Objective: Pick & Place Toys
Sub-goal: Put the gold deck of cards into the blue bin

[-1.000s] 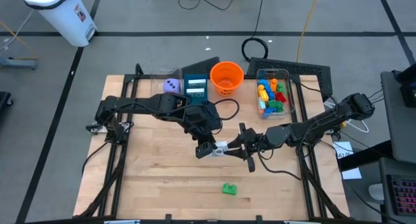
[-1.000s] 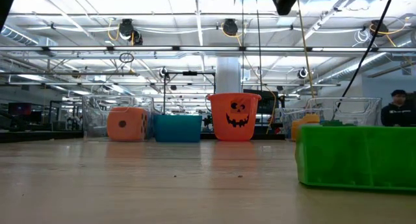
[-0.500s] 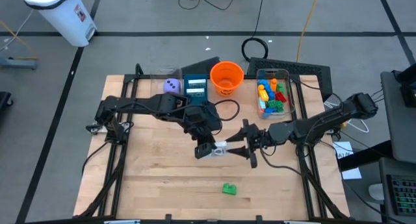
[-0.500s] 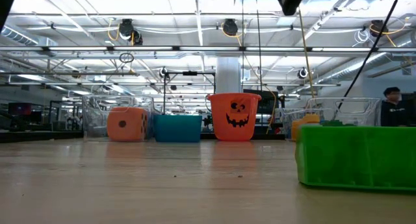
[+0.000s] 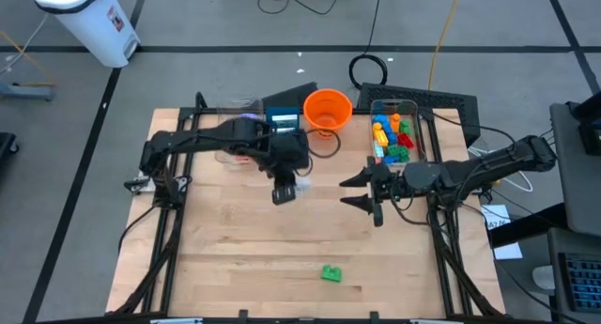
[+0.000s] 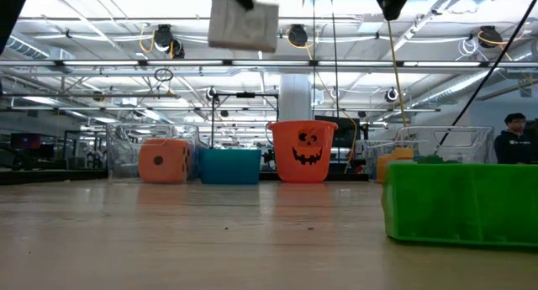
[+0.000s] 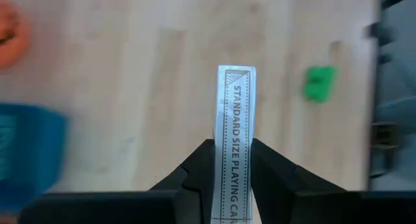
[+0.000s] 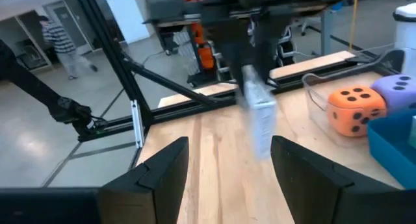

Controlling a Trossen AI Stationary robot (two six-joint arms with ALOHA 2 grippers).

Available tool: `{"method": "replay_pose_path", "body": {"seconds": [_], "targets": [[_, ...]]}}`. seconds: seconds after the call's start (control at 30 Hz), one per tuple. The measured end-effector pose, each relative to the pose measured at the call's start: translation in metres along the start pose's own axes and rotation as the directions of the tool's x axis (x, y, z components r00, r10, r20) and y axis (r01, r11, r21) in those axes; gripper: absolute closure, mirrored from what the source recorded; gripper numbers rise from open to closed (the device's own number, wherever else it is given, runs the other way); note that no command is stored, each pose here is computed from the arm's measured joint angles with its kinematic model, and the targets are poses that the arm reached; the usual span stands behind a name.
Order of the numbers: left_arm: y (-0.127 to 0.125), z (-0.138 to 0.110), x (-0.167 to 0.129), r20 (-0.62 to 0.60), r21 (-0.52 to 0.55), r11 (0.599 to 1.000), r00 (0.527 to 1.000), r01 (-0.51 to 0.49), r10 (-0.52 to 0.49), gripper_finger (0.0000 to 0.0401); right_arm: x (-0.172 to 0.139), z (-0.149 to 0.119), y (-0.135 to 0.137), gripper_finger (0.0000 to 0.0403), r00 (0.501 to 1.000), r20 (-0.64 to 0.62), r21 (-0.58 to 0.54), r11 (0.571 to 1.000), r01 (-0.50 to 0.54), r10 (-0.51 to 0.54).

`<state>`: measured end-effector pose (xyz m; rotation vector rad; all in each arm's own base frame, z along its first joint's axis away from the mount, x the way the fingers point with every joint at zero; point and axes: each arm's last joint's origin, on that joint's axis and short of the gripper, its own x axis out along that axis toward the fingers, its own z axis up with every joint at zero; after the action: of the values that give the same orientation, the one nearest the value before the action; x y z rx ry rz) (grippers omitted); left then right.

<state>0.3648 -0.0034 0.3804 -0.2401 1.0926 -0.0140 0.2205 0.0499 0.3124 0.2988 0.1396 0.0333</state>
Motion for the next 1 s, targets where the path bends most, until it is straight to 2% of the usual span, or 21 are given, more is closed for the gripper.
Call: {"method": "replay_pose_path", "body": {"seconds": [0.13,0.3,0.4,0.57,0.7,0.8,1.0], "targets": [[0.029,-0.002,-0.004,-0.049,0.015,0.997,0.996,-0.072,0.073,0.0313,0.000,-0.001,-0.003,0.0197,0.998,0.000,0.006,0.998,0.060,-0.060],[0.072,0.000,-0.012,-0.043,0.034,0.986,0.985,-0.166,0.167,0.0311,0.002,-0.004,-0.008,0.0197,0.991,-0.001,-0.001,0.991,0.134,-0.134],[0.100,0.000,-0.019,-0.041,0.037,0.972,0.972,-0.230,0.232,0.0311,0.002,-0.008,-0.014,0.0198,0.982,0.005,0.027,0.982,0.186,-0.187],[0.139,0.000,-0.029,0.000,0.047,0.960,0.961,-0.276,0.276,0.0310,0.004,-0.016,-0.027,0.0198,0.970,-0.012,0.088,0.966,0.241,-0.241],[0.158,-0.004,-0.021,0.000,0.063,0.955,0.957,-0.291,0.292,0.0310,0.004,-0.022,-0.039,0.0201,0.956,-0.028,0.136,0.947,0.292,-0.291],[0.167,-0.008,-0.008,-0.018,0.117,0.950,0.956,-0.289,0.293,0.0310,0.004,-0.025,-0.048,0.0202,0.946,-0.033,0.173,0.930,0.324,-0.324],[0.181,-0.020,0.018,-0.059,0.167,0.961,0.971,-0.220,0.233,0.0309,0.004,-0.032,-0.061,0.0202,0.927,-0.046,0.247,0.895,0.373,-0.373]]}}
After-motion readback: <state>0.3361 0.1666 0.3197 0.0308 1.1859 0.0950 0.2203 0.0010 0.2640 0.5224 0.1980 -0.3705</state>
